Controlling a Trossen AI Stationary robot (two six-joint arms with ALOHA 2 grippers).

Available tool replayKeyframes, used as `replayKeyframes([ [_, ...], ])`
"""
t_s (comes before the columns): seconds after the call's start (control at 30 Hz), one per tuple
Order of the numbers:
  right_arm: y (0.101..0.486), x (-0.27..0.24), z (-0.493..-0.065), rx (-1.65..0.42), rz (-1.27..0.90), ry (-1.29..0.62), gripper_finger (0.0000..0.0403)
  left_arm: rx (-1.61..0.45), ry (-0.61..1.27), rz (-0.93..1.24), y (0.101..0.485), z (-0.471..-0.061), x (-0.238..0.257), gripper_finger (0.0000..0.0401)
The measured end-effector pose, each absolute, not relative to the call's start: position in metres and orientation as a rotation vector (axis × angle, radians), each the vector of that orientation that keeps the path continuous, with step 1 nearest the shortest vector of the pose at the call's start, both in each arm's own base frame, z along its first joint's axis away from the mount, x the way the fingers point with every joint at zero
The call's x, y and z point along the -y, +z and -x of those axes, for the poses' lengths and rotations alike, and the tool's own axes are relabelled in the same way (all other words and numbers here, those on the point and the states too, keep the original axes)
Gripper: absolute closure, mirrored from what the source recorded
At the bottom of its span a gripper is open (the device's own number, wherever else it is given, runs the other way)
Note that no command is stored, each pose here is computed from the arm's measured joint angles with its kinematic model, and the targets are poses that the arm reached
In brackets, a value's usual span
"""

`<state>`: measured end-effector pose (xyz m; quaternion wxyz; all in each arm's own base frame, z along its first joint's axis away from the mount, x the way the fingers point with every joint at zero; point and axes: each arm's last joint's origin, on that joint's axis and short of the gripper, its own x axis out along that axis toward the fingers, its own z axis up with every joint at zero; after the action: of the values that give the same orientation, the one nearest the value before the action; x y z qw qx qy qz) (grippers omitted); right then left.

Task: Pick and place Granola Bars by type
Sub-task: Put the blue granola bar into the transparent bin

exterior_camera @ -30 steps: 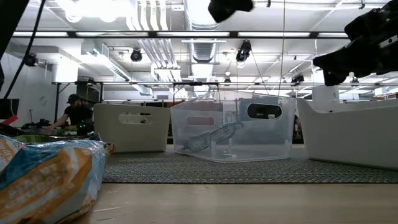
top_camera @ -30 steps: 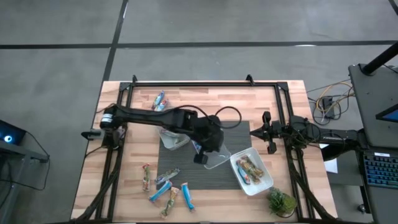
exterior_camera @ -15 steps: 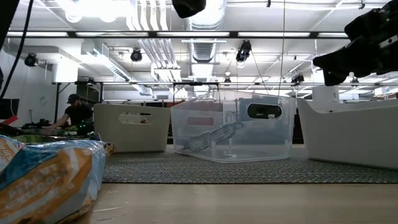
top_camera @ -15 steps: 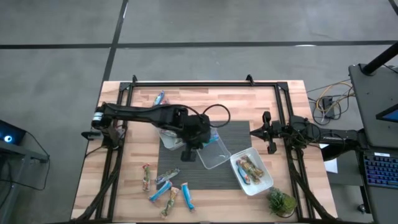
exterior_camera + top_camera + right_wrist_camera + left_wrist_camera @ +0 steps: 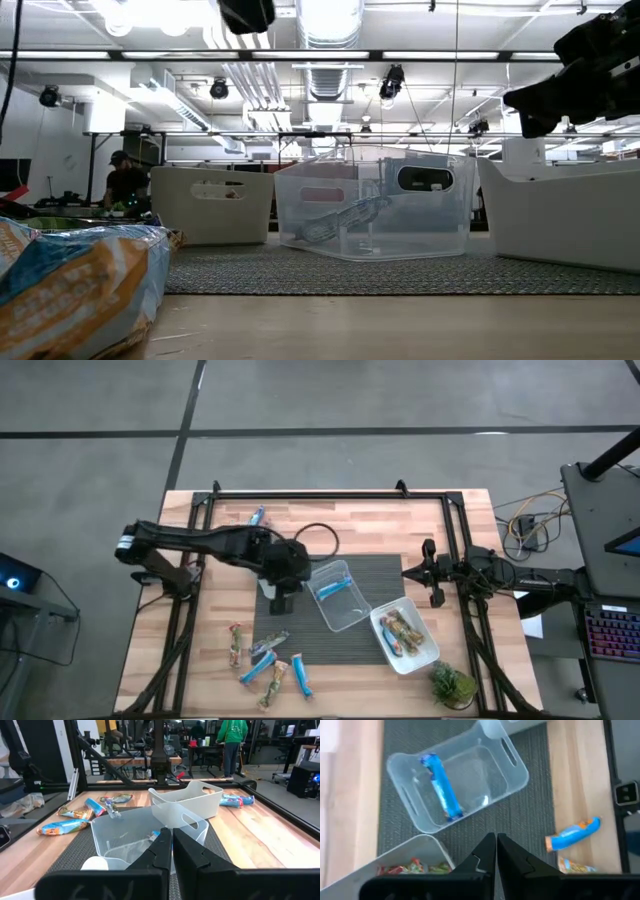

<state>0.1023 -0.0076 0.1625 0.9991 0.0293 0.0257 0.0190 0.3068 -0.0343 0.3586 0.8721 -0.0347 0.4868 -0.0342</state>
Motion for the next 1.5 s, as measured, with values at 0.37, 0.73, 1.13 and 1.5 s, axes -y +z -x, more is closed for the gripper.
replayKeyframes([
  [0.37, 0.162, 0.008, -0.102, -0.052, -0.058, 0.038, 0.0394, -0.868, 0.101, 0.187, 0.361, -0.26, -0.004, 0.0401],
  [0.73, 0.162, 0.008, -0.102, -0.052, -0.059, 0.038, 0.0394, -0.887, 0.254, 0.138, 0.373, -0.223, -0.05, 0.0401],
  [1.13, 0.162, 0.008, -0.102, -0.052, -0.059, 0.038, 0.0394, -0.919, 0.484, 0.251, 0.367, -0.207, -0.107, 0.0401],
  [1.5, 0.162, 0.008, -0.102, -0.053, -0.059, 0.037, 0.0394, -0.949, 0.669, 0.418, 0.351, -0.201, -0.151, 0.0401],
])
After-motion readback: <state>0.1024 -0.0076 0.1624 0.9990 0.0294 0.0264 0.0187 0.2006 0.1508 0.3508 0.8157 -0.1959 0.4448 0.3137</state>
